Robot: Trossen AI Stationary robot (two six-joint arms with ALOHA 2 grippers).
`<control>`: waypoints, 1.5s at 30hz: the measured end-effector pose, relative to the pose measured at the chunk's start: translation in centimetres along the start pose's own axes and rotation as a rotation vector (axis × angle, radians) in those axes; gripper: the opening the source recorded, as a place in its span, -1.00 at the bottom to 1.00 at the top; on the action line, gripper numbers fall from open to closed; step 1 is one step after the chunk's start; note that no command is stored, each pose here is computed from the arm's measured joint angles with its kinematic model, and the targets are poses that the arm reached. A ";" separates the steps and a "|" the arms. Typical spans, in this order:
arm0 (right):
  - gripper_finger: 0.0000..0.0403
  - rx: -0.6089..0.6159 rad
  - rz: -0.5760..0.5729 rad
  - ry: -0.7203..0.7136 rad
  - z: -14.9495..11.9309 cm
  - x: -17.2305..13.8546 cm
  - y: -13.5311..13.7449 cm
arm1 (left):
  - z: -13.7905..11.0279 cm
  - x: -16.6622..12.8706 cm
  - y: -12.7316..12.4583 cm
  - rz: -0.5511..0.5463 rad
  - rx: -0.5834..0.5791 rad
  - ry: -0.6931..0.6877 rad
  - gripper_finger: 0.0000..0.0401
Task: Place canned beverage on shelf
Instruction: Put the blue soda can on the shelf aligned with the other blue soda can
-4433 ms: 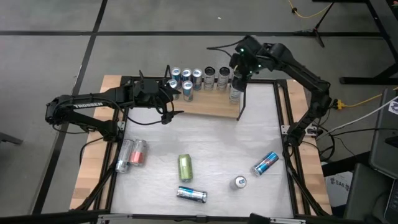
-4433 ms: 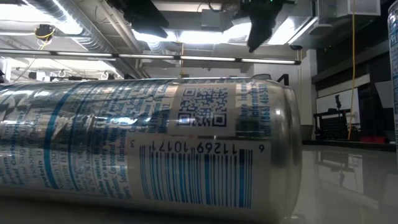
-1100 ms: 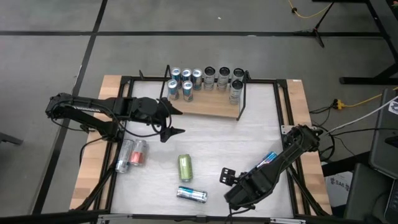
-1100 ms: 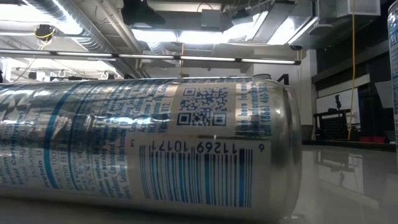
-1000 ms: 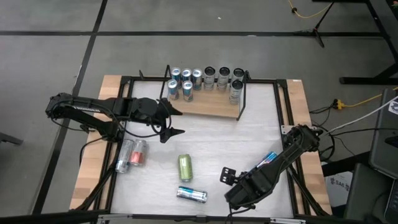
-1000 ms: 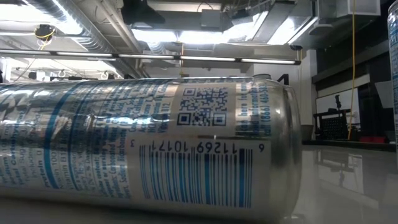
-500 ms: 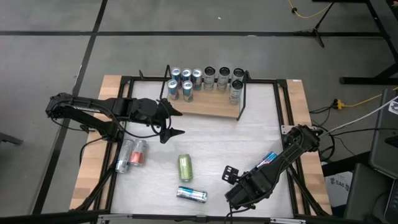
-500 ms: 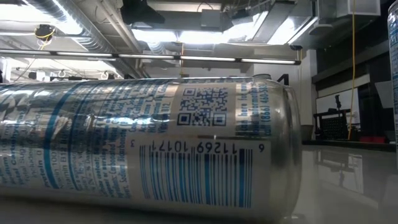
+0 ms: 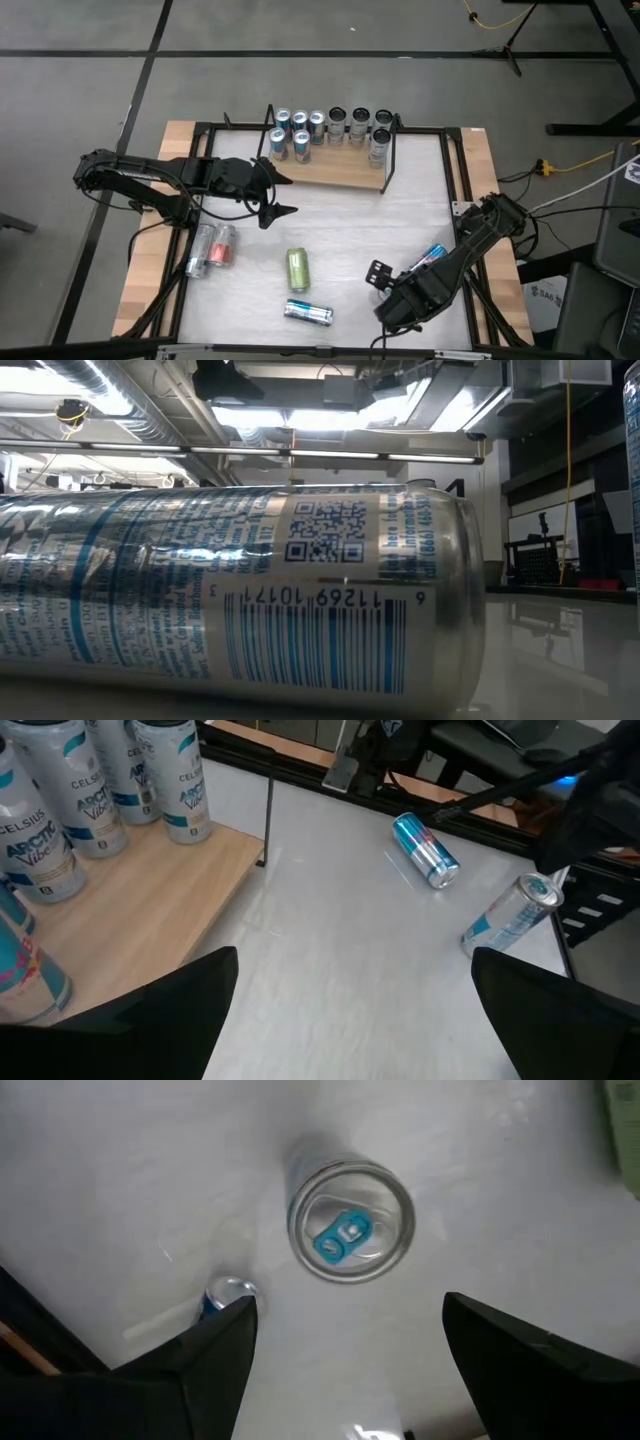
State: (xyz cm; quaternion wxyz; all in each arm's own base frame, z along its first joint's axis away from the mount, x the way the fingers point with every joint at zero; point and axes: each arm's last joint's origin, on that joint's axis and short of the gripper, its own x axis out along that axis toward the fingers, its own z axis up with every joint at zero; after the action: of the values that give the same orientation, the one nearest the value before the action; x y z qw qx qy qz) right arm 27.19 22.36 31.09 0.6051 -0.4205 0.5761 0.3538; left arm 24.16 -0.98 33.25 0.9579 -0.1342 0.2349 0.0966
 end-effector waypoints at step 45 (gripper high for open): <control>0.53 -0.069 -0.036 -0.031 0.9 4.4 -0.1 | 0.0 0.0 0.0 0.012 -0.001 -0.004 0.97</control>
State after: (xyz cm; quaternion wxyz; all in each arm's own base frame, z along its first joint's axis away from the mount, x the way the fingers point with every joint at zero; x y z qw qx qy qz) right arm 28.04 22.88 26.73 0.6053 -0.4457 0.5464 0.3694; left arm 24.16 -0.95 33.24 0.9576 -0.1329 0.2338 0.1029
